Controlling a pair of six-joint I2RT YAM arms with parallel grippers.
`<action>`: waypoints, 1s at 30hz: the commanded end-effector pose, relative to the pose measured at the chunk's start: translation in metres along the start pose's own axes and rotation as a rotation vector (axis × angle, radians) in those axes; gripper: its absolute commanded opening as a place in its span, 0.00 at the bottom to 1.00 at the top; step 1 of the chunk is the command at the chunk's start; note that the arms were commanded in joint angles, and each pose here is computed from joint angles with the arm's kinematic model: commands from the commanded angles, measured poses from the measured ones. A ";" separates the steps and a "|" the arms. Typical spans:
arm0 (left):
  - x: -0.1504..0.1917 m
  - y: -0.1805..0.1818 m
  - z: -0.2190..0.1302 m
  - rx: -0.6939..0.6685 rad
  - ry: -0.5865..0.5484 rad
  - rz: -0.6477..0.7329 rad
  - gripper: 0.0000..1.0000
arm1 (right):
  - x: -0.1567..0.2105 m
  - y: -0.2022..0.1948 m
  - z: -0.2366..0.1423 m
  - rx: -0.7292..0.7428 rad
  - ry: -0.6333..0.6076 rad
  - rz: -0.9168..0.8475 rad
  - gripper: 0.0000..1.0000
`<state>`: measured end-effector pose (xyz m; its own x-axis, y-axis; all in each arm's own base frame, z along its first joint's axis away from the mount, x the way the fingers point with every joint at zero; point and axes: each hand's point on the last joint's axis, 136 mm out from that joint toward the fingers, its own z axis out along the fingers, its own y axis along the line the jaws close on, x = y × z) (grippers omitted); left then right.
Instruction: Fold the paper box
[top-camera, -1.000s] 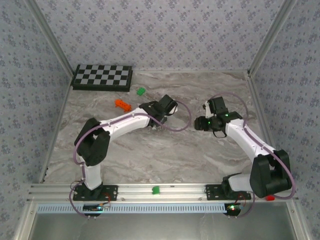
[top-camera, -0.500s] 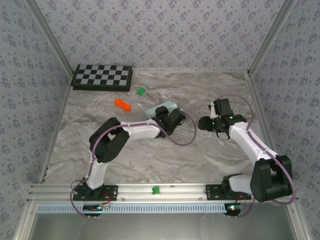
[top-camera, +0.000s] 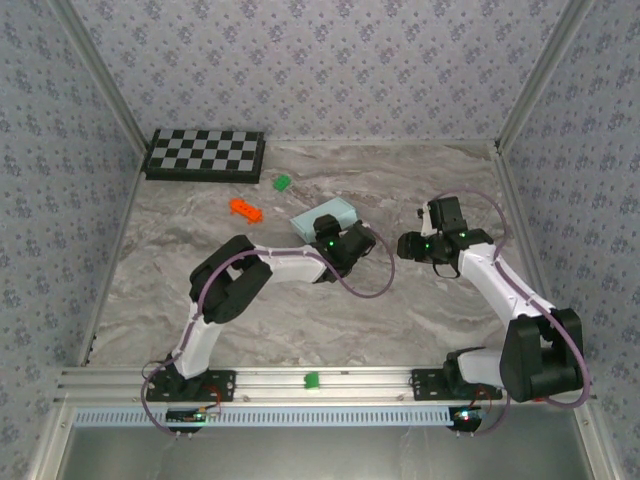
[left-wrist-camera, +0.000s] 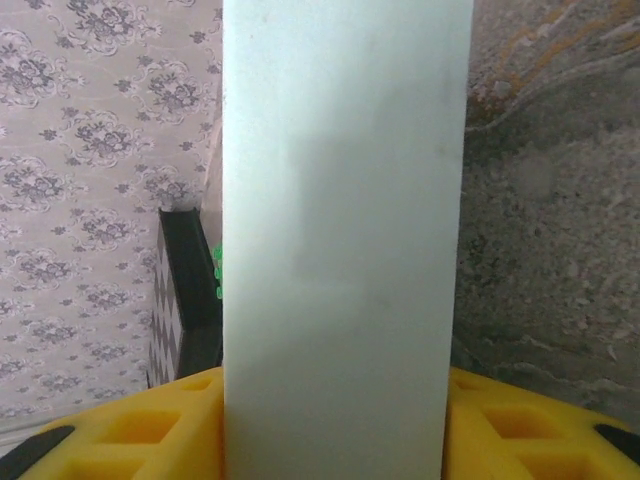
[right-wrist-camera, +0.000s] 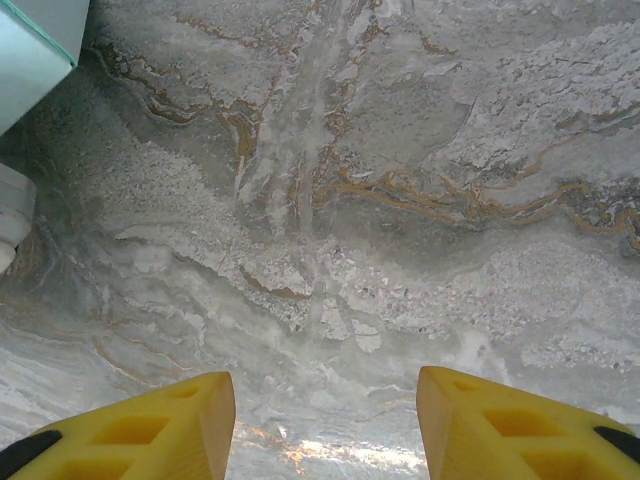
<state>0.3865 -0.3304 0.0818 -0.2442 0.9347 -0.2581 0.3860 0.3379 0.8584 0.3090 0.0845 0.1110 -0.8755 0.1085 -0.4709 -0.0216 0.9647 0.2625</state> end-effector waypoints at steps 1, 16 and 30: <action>0.002 -0.008 0.001 0.001 0.007 -0.014 0.50 | 0.003 -0.002 0.003 -0.002 0.013 0.023 0.53; -0.006 0.008 -0.009 0.016 -0.009 -0.086 0.85 | 0.005 -0.004 0.006 0.002 0.021 0.026 0.53; -0.004 0.058 -0.063 0.274 -0.068 -0.427 1.00 | 0.005 -0.007 0.015 0.013 0.037 0.030 0.53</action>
<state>0.3597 -0.3290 0.1334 -0.3078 0.8135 -0.4935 0.4814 0.5805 0.6567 0.3121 0.0831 0.0995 -0.8879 0.1148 -0.4455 -0.0053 0.9658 0.2593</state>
